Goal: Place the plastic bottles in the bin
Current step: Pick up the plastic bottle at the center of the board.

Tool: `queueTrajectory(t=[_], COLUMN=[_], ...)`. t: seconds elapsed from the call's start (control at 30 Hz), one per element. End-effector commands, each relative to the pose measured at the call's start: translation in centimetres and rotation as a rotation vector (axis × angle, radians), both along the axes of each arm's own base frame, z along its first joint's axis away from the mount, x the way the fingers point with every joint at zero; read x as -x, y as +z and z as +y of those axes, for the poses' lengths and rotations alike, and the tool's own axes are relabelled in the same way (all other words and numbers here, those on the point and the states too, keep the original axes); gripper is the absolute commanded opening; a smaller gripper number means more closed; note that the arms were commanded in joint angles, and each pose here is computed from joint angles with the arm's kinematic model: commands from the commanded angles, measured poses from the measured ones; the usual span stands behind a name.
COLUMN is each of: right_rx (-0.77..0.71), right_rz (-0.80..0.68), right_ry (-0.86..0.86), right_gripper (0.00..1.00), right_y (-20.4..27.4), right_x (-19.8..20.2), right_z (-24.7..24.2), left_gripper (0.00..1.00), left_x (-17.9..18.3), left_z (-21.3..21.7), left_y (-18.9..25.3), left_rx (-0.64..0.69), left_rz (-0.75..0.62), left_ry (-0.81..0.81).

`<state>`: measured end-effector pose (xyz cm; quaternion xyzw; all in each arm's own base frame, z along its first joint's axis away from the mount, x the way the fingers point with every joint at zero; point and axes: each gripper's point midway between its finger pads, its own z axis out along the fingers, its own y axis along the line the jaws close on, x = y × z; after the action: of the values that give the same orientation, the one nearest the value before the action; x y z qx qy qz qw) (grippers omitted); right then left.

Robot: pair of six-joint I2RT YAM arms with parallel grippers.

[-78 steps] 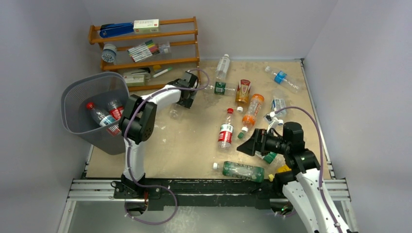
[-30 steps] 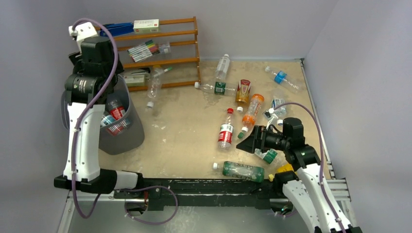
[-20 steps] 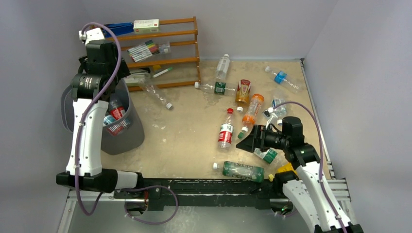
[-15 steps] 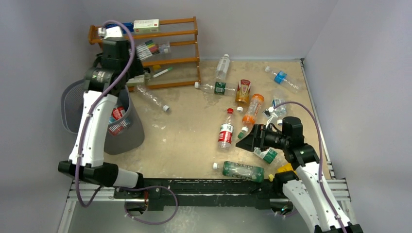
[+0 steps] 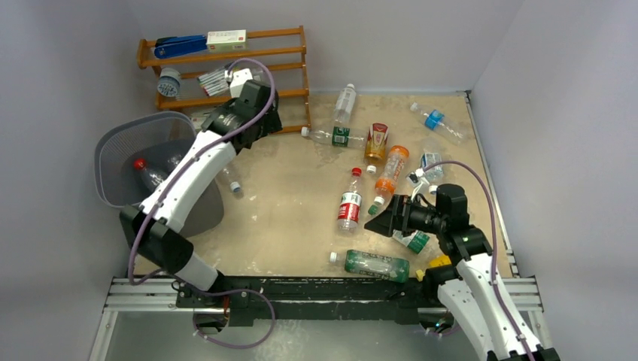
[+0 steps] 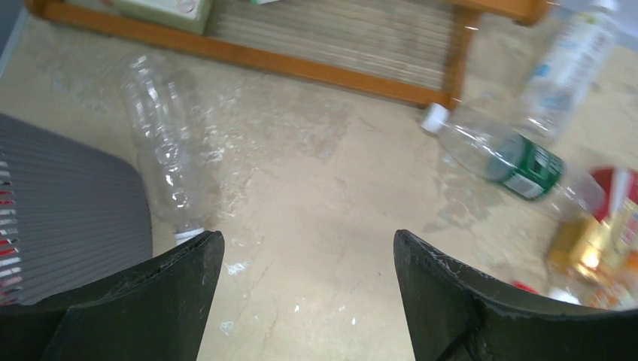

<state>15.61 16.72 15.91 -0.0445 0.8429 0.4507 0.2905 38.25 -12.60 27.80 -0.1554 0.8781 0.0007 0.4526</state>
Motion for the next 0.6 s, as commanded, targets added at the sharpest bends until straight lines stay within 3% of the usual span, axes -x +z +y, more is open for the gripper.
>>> queueTrajectory(t=[0.0, 0.3, 0.43, 0.57], right_rx=[-0.023, -0.036, -0.030, -0.032], right_rz=[-0.027, -0.024, -0.021, -0.013], right_ry=[0.037, 0.047, 0.045, 0.042], right_gripper=[1.00, 1.00, 1.00, 1.00], right_y=[0.2, -0.3, -0.5, -0.8], right_x=[0.5, 0.8, 1.1, 1.4], right_z=[0.4, 0.5, 0.4, 0.3], left_gripper=[0.83, 0.85, 0.87, 0.89], left_x=[-0.9, -1.8, -2.7, -3.6], left_z=[2.2, 4.5, 6.5, 8.0], left_y=[-3.6, -9.4, -11.4, -13.0], left_rx=[-0.034, -0.159, -0.300, -0.339], left_rz=[0.038, 0.048, 0.128, 0.169], left_ry=[0.269, 0.440, 0.452, 0.409])
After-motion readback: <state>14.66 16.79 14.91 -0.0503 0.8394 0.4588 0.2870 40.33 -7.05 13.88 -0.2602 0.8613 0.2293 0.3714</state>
